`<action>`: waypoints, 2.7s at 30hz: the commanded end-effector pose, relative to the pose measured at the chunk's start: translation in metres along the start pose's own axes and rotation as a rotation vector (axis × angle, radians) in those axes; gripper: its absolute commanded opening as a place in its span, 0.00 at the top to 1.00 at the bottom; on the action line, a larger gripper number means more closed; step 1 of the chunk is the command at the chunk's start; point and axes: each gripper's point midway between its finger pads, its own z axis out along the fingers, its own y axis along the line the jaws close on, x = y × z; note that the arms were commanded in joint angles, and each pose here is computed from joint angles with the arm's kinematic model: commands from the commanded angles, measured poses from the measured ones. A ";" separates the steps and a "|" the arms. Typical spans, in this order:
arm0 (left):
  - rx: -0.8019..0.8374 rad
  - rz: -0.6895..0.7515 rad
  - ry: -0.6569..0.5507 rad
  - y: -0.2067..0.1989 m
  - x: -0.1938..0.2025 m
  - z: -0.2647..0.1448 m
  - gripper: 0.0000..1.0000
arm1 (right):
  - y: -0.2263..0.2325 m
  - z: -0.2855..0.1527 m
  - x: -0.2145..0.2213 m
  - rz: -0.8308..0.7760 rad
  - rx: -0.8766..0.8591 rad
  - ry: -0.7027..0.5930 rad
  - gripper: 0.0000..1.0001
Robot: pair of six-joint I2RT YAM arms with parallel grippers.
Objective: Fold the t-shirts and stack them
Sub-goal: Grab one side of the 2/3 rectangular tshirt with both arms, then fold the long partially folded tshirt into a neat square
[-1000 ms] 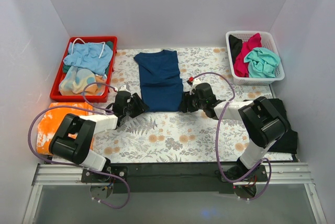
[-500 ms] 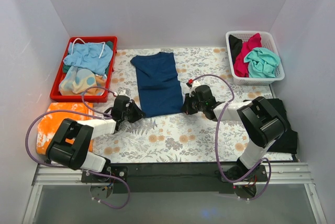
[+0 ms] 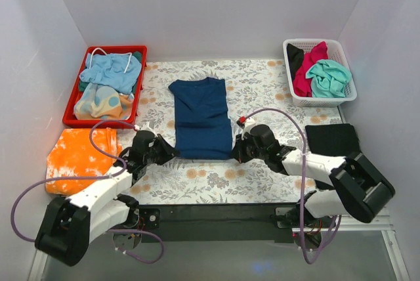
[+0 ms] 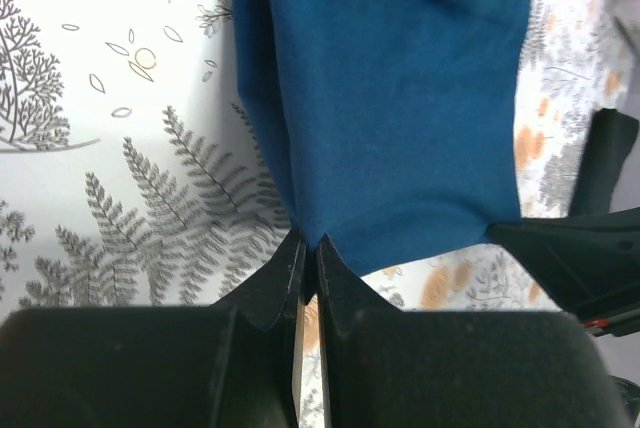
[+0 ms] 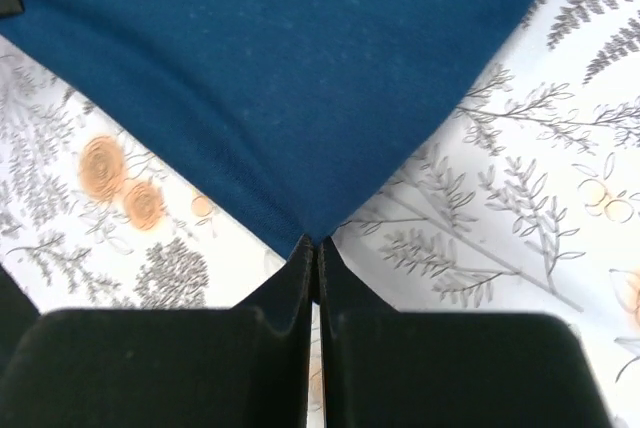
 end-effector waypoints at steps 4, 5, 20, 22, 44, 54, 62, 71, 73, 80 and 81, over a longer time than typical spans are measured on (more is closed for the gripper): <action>-0.047 -0.069 -0.083 0.009 0.001 -0.037 1.00 | 0.015 -0.027 0.028 -0.008 0.054 0.032 0.99; -0.051 -0.089 -0.081 0.012 0.004 -0.039 1.00 | 0.018 -0.029 0.032 -0.017 0.061 0.032 0.99; -0.104 -0.164 -0.247 0.017 -0.011 -0.069 1.00 | 0.044 -0.058 0.018 -0.027 0.094 -0.031 0.99; -0.105 -0.132 -0.324 0.003 -0.035 -0.079 1.00 | 0.044 -0.061 0.008 -0.045 0.112 -0.050 0.99; -0.155 0.032 -0.649 -0.095 -0.170 -0.039 1.00 | 0.005 -0.035 -0.164 -0.211 0.296 -0.302 0.99; -0.235 0.079 -0.694 -0.095 -0.205 0.024 1.00 | -0.035 0.028 -0.203 -0.210 0.291 -0.281 0.99; -0.308 0.130 -0.639 -0.088 -0.229 0.098 1.00 | -0.062 0.080 -0.233 -0.192 0.303 -0.271 0.99; -0.351 0.255 -0.584 -0.097 -0.278 0.162 0.56 | -0.092 0.111 -0.266 -0.206 0.386 -0.256 0.53; -0.334 0.251 -0.615 -0.108 -0.291 0.154 0.47 | -0.089 0.102 -0.281 -0.212 0.406 -0.294 0.42; -0.229 0.275 -0.611 -0.133 -0.293 0.130 0.39 | -0.066 0.085 -0.278 -0.189 0.341 -0.303 0.40; -0.204 0.276 -0.587 -0.136 -0.287 0.130 0.39 | -0.060 0.083 -0.276 -0.187 0.330 -0.305 0.40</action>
